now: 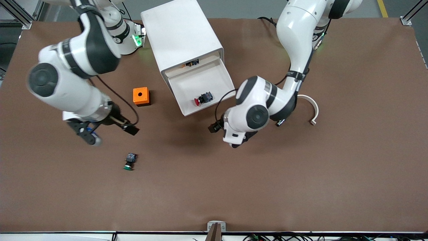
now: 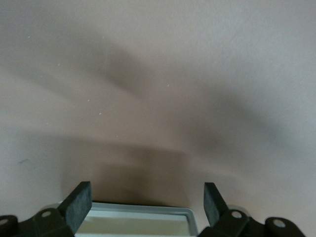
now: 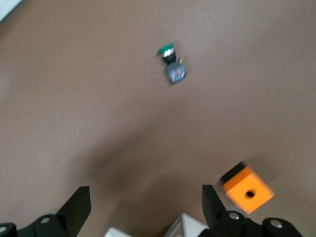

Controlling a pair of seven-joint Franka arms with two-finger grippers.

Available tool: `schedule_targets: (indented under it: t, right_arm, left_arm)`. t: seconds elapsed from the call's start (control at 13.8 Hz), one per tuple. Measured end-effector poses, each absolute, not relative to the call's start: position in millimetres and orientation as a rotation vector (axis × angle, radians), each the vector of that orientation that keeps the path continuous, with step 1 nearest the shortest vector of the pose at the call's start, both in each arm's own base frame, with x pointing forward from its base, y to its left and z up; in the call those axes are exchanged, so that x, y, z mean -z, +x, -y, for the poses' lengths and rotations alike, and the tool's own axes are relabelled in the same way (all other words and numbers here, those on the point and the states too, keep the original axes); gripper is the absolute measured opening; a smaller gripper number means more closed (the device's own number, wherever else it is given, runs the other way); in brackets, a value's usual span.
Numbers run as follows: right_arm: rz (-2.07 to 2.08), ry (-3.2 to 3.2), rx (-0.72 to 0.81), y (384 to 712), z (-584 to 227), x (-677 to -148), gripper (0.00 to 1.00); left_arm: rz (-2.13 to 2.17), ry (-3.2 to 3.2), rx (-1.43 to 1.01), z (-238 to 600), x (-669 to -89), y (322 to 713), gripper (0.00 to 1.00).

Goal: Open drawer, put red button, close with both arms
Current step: 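Push the drawer shut with the left gripper while the right gripper withdraws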

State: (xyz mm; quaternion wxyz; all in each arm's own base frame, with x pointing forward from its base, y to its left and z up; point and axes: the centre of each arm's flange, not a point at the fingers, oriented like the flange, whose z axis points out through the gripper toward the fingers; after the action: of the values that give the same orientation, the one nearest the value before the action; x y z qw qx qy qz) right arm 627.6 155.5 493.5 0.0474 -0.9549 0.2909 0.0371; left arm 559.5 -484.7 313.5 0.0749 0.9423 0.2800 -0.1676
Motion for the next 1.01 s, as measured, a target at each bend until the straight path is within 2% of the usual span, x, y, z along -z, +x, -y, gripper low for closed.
schedule_targets:
  t: [0.22,0.51,1.01]
  right_arm:
    - [-0.728,-2.952,-0.118,630.5,-89.7,-507.2,1.00]
    - [-0.459,-2.993,-0.051,618.2,-31.6,-546.5,1.00]
    - [-0.232,-3.069,0.025,585.8,-3.7,-601.8,1.00]
  left_arm:
    - [-0.833,2.909,0.422,518.3,-309.1,526.6,1.00]
    - [-0.772,2.985,0.382,533.2,-298.3,504.5,1.00]
    - [-0.761,3.014,0.496,584.3,-284.8,429.4,1.00]
